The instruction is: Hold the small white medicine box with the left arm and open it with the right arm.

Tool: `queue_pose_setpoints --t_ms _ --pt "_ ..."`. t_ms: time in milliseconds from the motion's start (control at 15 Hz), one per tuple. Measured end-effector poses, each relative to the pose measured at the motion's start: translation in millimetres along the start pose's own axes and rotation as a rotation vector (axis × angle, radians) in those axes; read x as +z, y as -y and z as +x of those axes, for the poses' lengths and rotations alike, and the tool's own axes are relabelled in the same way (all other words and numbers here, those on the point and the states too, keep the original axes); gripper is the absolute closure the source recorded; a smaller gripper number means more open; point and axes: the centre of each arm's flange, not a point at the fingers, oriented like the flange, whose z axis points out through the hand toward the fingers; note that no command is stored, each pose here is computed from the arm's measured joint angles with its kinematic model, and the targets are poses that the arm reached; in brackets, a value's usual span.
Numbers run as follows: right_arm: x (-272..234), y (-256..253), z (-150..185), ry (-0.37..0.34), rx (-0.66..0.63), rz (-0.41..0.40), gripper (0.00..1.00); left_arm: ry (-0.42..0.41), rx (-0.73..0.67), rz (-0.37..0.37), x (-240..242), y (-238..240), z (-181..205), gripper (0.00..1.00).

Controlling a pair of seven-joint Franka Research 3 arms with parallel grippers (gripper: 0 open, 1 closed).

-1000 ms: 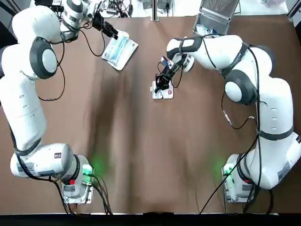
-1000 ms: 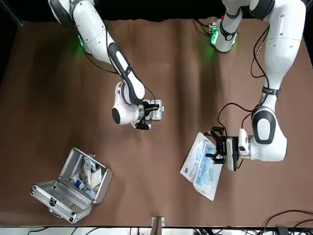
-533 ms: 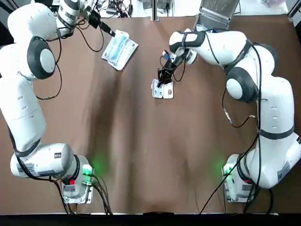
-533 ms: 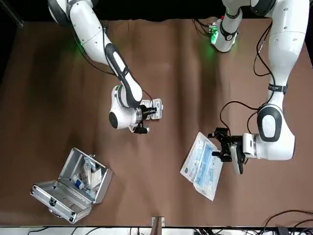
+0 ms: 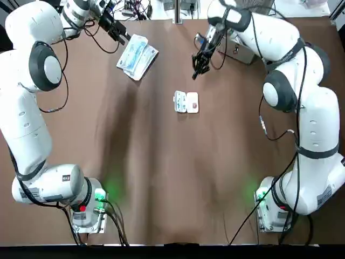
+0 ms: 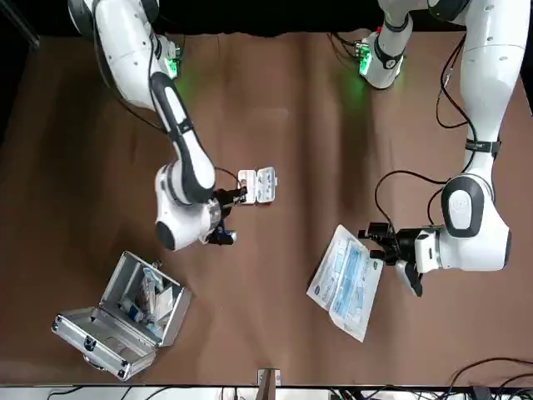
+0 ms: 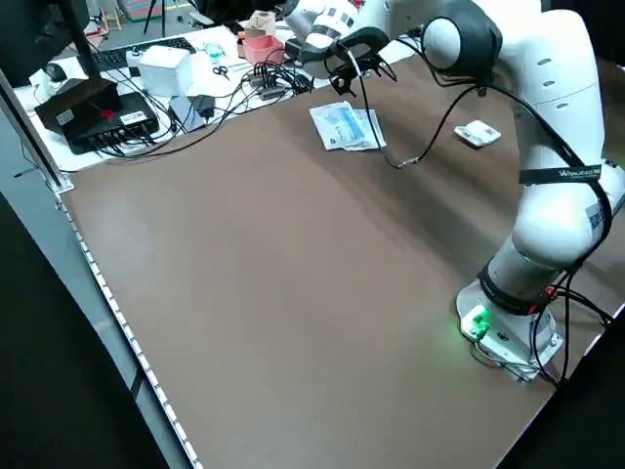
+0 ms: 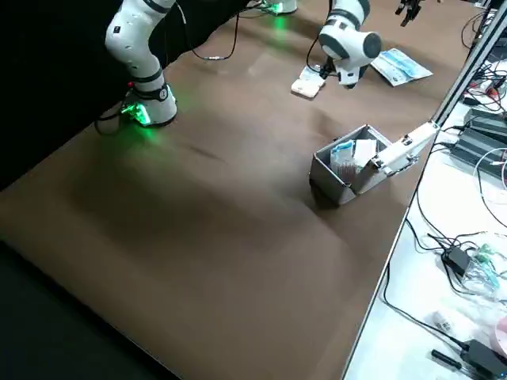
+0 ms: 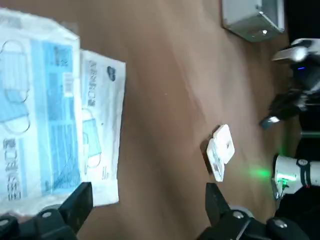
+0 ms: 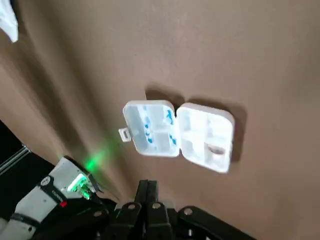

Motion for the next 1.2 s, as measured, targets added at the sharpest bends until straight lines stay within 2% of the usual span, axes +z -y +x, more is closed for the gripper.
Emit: queue_pose_setpoints --t_ms 67,200,533,667,800,867,1000,1200 --pt "-39.0 0.7 -4.8 0.005 -0.004 -0.017 0.99 0.012 -0.072 0.023 -1.9 0.9 -1.1 0.0" --pt "-80.6 -8.3 -10.1 -0.007 0.005 -0.066 0.99 0.027 -0.143 0.065 -4.6 2.2 -2.1 0.0" --pt "-181.3 -20.2 -35.9 -0.078 0.021 -0.174 0.99 0.065 -0.229 0.215 -20.7 -1.6 -4.1 0.0" --pt "-215.1 -20.2 -51.0 -0.122 0.025 -0.239 0.99 0.077 -0.272 0.294 -32.5 -3.7 -6.0 0.0" --pt "-253.0 -14.5 -76.0 -0.189 0.009 -0.309 0.99 0.094 -0.344 0.405 -42.4 -3.1 -9.1 0.0" --pt "-272.4 -11.8 -92.3 -0.223 -0.003 -0.35 0.93 0.099 -0.375 0.457 -46.7 -2.5 -10.4 0.0" --pt "-305.0 -7.2 -124.4 -0.279 -0.017 -0.414 0.75 0.098 -0.413 0.52 -54.4 -4.4 -11.8 0.0" --pt "-338.5 -2.4 -160.4 -0.345 -0.02 -0.454 0.47 0.116 -0.422 0.612 -71.2 -12.9 -15.5 0.0"
